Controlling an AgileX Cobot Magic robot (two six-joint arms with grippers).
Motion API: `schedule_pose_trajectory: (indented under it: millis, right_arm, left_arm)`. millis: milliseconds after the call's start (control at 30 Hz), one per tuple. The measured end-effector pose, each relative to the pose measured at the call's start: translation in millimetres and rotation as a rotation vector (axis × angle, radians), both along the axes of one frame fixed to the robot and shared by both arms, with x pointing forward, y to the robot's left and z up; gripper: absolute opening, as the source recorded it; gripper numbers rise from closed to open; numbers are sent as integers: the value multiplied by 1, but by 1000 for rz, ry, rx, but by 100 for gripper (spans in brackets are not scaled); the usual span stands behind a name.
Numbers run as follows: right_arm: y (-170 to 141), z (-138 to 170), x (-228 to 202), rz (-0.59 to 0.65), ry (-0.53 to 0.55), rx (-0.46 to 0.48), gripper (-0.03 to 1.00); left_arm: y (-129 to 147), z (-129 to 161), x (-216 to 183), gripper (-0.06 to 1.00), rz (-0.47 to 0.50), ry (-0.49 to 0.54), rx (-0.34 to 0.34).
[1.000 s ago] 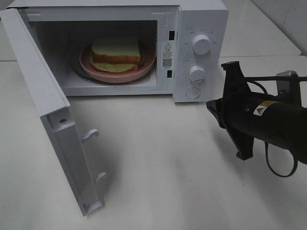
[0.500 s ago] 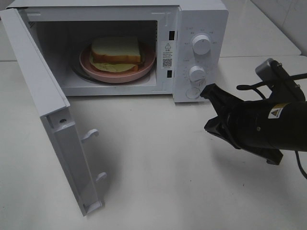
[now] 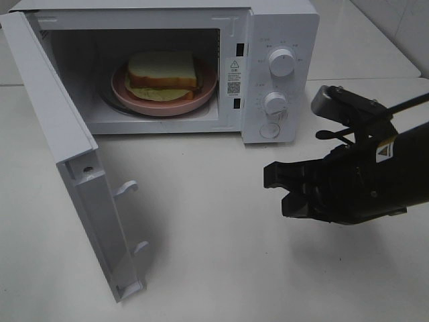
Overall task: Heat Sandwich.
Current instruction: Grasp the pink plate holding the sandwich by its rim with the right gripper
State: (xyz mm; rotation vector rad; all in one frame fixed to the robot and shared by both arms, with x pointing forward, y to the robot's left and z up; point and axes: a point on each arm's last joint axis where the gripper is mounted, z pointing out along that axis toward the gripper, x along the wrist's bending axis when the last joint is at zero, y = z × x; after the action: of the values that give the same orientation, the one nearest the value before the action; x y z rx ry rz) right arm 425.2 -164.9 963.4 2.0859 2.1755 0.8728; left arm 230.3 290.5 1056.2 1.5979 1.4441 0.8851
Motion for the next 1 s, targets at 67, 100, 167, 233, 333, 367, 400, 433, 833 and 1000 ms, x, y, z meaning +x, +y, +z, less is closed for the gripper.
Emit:
schedule_pose_trajectory:
  millis: [67,100,167,233,333,367,400,433,833,1000]
  right_arm:
    - [1,3,1,38,-3,-20,9]
    - [3,9,2,144,-1,-78,9]
    - [3,14,2,259,-5,-139,10]
    - [3,17,1,318,-1,-169,10]
    - [4,26,0,537,-11,-255,11]
    - [4,29,-1,650,-22,-290,12]
    - [4,29,-1,650,-22,-290,12]
    - [3,30,-2,699,-27,-305,12]
    - [-6,34,-3,1552,-244,-592,14]
    - [-8,34,-1,1667,-289,-646,15]
  left_arm:
    - [0,0,0,96,0,0,0]
    - [0,0,0,96,0,0,0]
    - [0,0,0,96,0,0,0]
    - [0,0,0,96,0,0,0]
    - [0,0,0,96,0,0,0]
    - [0,0,0,96,0,0,0]
    - [0,0,0,96,0,0,0]
    - [0,0,0,96,0,0,0]
    - [0,0,0,96,0,0,0]
    - [0,0,0,96,0,0,0]
